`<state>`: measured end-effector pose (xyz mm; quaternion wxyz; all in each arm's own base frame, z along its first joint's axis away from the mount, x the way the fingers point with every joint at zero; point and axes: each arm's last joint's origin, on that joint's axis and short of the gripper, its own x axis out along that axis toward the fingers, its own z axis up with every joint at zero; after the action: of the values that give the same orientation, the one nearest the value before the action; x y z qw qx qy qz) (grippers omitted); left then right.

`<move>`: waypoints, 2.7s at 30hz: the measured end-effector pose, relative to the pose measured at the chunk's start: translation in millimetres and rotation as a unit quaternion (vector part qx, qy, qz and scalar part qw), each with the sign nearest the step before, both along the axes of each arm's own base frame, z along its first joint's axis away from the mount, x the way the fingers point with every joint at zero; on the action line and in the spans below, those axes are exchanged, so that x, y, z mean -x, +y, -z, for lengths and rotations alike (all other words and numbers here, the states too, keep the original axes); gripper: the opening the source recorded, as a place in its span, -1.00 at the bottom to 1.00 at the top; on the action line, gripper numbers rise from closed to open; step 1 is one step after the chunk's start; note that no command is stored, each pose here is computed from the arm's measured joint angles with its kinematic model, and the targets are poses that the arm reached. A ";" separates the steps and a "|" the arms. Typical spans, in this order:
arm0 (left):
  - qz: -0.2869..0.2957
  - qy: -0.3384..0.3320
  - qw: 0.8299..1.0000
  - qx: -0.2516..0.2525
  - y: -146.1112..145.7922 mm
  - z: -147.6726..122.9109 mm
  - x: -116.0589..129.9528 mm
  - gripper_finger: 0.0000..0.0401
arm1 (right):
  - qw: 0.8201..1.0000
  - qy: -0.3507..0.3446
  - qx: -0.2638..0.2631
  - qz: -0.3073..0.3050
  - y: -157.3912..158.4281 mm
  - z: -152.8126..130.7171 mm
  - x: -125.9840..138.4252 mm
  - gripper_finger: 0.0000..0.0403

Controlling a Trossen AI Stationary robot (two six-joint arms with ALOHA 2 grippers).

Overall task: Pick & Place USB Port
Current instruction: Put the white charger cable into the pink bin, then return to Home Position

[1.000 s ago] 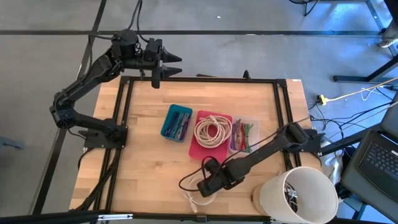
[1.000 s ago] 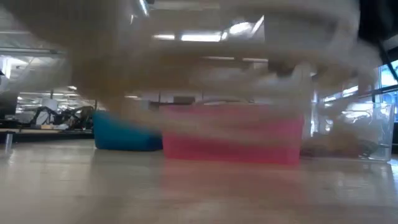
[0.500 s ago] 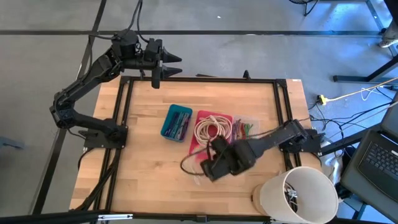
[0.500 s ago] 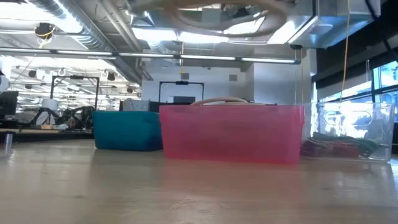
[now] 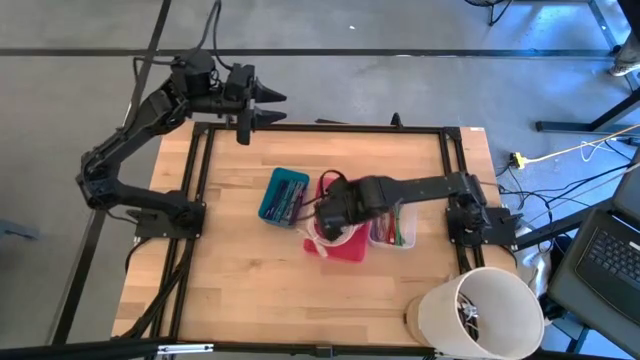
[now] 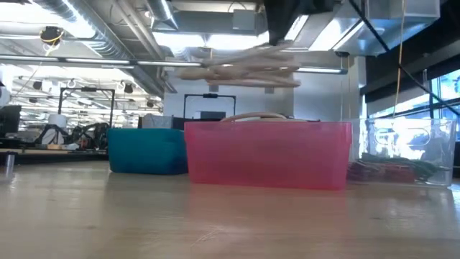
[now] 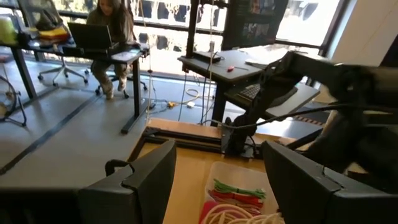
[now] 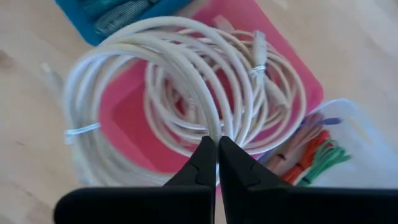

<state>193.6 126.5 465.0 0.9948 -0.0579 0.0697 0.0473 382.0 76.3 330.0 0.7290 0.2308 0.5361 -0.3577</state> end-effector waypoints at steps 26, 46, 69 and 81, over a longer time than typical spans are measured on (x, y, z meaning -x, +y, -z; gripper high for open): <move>-0.033 -0.059 0.997 -0.028 -38.3 -29.7 65.1 0.17 | 0.981 0.106 -0.086 -0.139 -114.2 86.6 -10.3 -1.00; -0.033 -0.084 0.996 -0.028 -52.6 -36.7 82.2 0.17 | 0.977 0.091 -0.100 -0.166 -136.4 111.8 -7.0 -0.83; -0.067 -0.079 0.992 -0.065 -59.4 -37.4 93.1 0.17 | 0.992 -0.028 0.104 -0.063 -106.6 -40.3 85.3 -0.21; -0.050 -0.069 0.996 0.035 -89.5 14.7 118.4 0.17 | 0.937 -0.253 0.190 -0.148 -51.8 -118.5 149.0 -0.34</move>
<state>75.2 37.0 450.3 0.9909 -0.0991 -0.0005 0.0906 232.9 24.5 448.5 0.9153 0.0891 0.2846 -0.2709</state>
